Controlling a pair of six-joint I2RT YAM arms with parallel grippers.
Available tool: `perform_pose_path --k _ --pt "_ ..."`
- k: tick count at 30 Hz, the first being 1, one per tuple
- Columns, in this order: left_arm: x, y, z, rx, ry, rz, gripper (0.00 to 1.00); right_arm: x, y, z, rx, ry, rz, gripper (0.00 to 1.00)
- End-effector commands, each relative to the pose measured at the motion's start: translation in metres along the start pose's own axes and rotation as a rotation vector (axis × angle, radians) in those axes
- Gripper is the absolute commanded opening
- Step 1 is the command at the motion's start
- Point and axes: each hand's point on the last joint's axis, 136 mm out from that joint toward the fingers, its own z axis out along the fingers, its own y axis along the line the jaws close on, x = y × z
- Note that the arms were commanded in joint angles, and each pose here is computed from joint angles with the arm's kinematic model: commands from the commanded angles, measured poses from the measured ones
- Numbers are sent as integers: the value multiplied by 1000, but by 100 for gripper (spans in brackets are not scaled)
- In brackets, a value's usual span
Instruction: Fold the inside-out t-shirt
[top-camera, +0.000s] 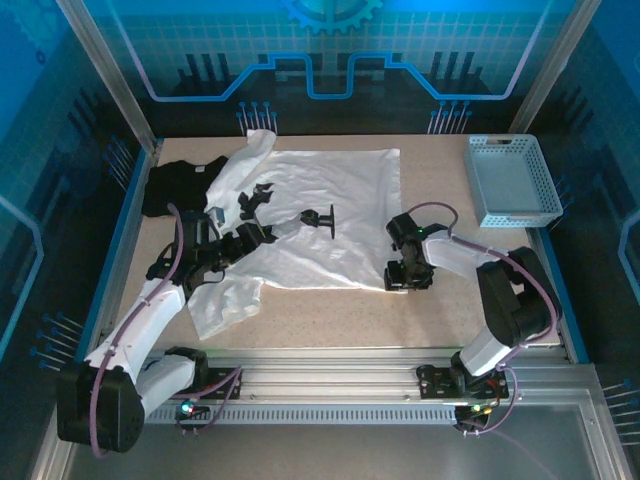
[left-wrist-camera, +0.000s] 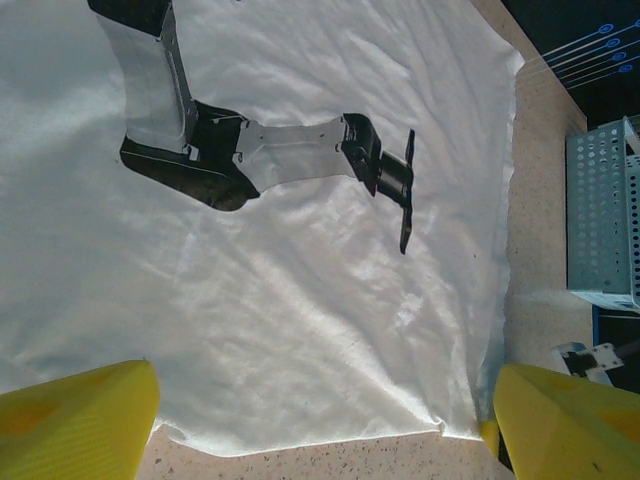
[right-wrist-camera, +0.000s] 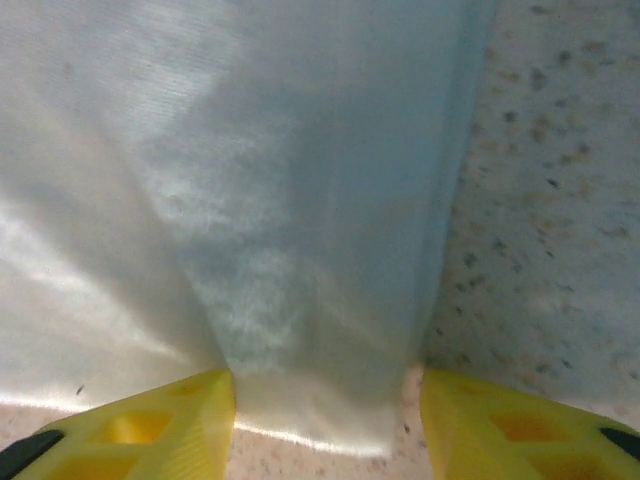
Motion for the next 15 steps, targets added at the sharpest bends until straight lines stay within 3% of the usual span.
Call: perform_pose_path --k 1,8,13,15 --pt "7 2 0 -1 18 27 87 -2 10 5 6 2 -14 47" --pt "10 4 -2 -6 18 24 88 -1 -4 -3 67 -32 -13 15" --pt "16 7 -4 -17 41 14 88 -11 -29 -21 44 -79 45 6" --pt "24 13 -4 -43 60 6 87 -12 -40 -24 -28 -83 106 5"
